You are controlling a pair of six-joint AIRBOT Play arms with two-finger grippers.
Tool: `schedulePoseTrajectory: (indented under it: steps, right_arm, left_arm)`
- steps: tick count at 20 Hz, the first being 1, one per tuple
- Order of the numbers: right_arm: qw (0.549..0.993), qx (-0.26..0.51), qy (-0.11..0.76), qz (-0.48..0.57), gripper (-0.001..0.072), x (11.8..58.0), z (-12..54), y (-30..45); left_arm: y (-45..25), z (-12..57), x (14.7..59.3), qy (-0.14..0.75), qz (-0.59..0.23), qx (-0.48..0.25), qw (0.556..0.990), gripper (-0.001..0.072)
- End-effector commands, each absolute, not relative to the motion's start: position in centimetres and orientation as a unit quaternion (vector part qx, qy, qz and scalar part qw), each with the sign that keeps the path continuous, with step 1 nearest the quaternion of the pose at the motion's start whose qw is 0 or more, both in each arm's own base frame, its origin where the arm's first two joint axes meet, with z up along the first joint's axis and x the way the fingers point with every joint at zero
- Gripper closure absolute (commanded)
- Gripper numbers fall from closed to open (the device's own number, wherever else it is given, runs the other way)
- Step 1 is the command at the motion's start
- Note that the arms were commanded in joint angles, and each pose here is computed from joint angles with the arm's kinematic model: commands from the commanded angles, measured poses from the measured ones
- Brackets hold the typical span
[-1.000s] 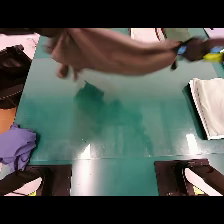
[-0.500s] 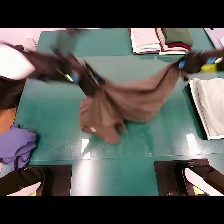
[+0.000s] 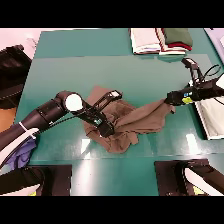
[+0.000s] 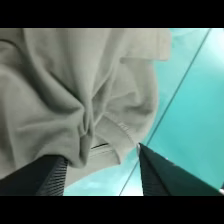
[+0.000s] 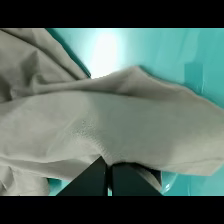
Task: Fold the shirts.
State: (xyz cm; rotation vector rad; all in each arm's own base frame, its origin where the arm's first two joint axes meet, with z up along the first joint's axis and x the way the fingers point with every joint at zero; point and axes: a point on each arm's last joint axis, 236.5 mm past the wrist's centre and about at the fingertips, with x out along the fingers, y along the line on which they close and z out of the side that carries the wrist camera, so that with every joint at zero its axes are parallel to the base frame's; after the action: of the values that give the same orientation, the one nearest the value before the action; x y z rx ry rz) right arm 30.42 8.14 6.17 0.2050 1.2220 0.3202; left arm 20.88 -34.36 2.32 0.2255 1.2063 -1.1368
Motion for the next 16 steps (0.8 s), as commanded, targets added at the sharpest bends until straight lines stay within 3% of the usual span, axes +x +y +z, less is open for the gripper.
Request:
schedulePoseTrajectory:
  steps: [1,5,8,12,16]
  right_arm:
    - [0.801,0.094,0.573,0.146,0.0698,30.3,5.9,8.0]
    - [0.807,0.092,0.564,0.147,0.0698,30.7,6.7,8.0]
    - [0.808,0.092,0.563,0.147,0.0698,30.7,6.7,8.0]
    - [0.817,0.094,0.55,0.144,0.0698,31.4,6.9,7.9]
    - [0.82,0.097,0.546,0.145,0.0697,31.6,7.1,8.0]
  left_arm:
    - [-34.5,4.5,22.6,0.529,-0.502,0.069,0.681,0.0199]
    - [-27.5,9.6,33.6,0.494,-0.401,-0.022,0.771,0.0198]
    - [-18.0,8.2,38.8,0.509,-0.292,-0.095,0.804,0.0198]
    - [-10.8,1.8,38.8,0.551,-0.198,-0.161,0.794,0.0199]
    - [-11.6,-4.9,35.6,0.603,-0.19,-0.175,0.755,0.02]
